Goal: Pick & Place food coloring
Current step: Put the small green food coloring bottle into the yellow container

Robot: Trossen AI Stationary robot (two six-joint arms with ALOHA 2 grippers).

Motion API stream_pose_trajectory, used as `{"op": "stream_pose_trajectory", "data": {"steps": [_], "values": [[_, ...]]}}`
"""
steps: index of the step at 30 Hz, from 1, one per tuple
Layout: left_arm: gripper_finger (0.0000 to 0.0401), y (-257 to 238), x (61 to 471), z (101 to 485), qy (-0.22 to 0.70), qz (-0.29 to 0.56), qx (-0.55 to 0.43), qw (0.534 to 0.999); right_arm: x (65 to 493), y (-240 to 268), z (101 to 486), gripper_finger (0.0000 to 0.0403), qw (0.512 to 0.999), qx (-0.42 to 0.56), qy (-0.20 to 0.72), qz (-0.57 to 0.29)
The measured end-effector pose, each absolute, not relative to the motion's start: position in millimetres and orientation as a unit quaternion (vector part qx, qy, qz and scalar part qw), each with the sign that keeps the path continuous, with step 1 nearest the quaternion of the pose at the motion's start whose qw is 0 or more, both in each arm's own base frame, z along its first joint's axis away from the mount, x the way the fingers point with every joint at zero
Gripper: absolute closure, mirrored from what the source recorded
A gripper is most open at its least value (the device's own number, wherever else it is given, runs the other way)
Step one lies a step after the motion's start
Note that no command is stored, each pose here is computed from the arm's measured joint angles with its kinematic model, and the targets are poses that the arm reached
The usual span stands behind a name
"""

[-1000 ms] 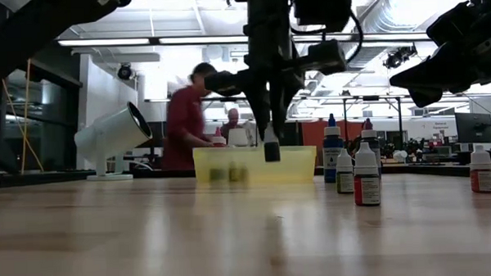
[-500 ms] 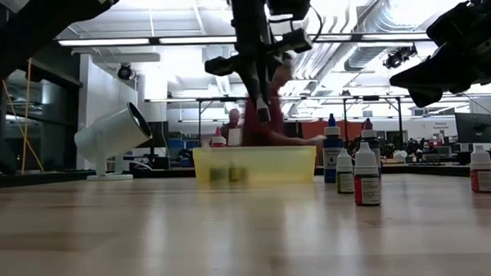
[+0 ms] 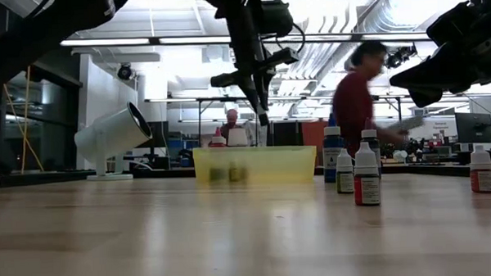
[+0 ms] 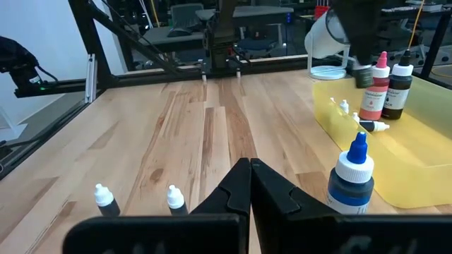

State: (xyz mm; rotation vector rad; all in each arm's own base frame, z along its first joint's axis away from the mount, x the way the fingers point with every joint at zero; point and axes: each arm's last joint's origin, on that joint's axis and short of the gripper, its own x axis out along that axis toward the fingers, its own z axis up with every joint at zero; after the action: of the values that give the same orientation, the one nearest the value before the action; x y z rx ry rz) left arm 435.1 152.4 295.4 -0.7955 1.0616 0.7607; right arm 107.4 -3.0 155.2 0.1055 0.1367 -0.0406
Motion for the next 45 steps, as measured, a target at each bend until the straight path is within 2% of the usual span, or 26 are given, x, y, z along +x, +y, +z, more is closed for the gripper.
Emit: {"op": "stream_pose_trajectory", "data": {"steps": [5, 16, 23, 45], "values": [[0.0378, 169.3, 434.7, 291.3, 0.472, 0.343, -0.361, 0.728, 107.4, -3.0, 155.2, 0.0402, 0.996, 0.052, 0.068, -0.02], [0.0378, 183.3, 451.6, 251.7, 0.489, 0.327, -0.366, 0.721, 107.4, -3.1, 155.2, 0.0402, 0.996, 0.052, 0.068, -0.021], [0.0378, 185.5, 453.0, 236.9, 0.506, 0.35, -0.349, 0.706, 107.4, -3.0, 155.1, 0.0402, 0.996, 0.052, 0.069, -0.021], [0.0378, 175.3, 457.1, 220.1, 0.531, 0.369, -0.345, 0.68, 107.4, -3.0, 155.1, 0.0402, 0.996, 0.052, 0.069, -0.021]]}}
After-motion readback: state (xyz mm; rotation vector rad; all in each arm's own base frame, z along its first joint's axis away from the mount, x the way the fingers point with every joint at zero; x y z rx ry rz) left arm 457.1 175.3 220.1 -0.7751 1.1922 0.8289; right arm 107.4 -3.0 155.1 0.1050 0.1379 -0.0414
